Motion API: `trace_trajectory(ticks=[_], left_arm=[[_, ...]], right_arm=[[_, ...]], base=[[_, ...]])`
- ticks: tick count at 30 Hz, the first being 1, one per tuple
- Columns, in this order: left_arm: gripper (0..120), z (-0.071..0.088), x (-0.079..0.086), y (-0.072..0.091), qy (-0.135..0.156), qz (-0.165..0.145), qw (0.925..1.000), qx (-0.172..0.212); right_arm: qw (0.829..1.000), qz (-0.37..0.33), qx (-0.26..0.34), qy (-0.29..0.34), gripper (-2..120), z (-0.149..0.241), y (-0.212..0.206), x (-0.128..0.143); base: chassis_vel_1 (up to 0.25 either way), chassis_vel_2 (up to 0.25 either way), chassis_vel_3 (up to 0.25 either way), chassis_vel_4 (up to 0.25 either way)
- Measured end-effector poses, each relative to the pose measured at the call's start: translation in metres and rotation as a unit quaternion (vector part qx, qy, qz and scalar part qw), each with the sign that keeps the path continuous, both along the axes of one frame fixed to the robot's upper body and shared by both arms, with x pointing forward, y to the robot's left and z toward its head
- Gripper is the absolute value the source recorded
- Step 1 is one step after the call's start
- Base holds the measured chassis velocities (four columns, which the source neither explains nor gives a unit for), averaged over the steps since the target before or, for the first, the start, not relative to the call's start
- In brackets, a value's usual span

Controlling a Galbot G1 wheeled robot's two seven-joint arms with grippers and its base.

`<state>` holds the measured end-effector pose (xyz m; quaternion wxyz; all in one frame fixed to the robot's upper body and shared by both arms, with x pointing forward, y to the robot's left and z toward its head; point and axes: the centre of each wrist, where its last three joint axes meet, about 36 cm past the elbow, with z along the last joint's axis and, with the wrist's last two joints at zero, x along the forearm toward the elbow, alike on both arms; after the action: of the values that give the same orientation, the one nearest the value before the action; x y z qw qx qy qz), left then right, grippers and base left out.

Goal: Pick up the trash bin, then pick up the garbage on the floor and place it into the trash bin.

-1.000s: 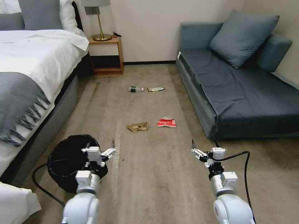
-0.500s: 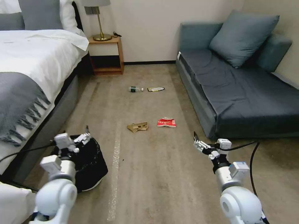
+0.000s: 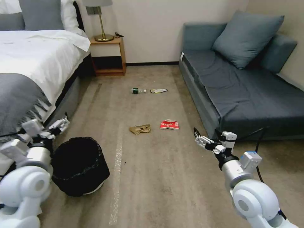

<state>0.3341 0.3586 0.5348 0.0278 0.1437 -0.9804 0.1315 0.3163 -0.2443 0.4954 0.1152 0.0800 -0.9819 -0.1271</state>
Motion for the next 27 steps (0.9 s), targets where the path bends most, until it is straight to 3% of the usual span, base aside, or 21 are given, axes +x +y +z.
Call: trace_trajectory(ticks=[6, 9, 11, 17, 22, 26, 27], left_arm=[[100, 0.003, -0.006, 0.001, 0.014, -0.006, 0.9998, 0.012], [100, 0.007, -0.027, 0.004, 0.072, -0.029, 0.9954, 0.056], [100, 0.003, -0.034, 0.005, 0.096, -0.031, 0.9928, 0.065], [99, -0.01, -0.039, 0.012, 0.127, -0.02, 0.9895, 0.066], [98, -0.027, -0.033, 0.036, 0.166, 0.01, 0.9843, 0.061], [97, -0.05, -0.025, 0.065, 0.217, 0.034, 0.975, 0.035], [97, -0.05, -0.025, 0.065, 0.217, 0.034, 0.975, 0.035]], right_arm=[[0.999, 0.021, 0.009, 0.03, 100, 0.008, 0.002, 0.001], [0.999, 0.021, 0.01, 0.035, 100, 0.005, 0.003, 0.003], [0.999, 0.019, 0.011, 0.036, 100, 0.003, 0.004, 0.003], [0.999, 0.017, 0.007, 0.037, 100, 0.0, 0.004, 0.001], [0.999, 0.012, 0.003, 0.031, 100, -0.002, 0.002, 0.001], [0.999, 0.007, 0.008, 0.034, 100, -0.006, 0.001, 0.002], [0.999, 0.007, 0.008, 0.034, 100, -0.006, 0.001, 0.002]], base=[[0.0, 0.0, 0.0, 0.0], [0.0, 0.0, 0.0, 0.0], [0.0, 0.0, 0.0, 0.0], [0.0, 0.0, 0.0, 0.0], [0.0, 0.0, 0.0, 0.0], [0.0, 0.0, 0.0, 0.0], [0.0, 0.0, 0.0, 0.0]])
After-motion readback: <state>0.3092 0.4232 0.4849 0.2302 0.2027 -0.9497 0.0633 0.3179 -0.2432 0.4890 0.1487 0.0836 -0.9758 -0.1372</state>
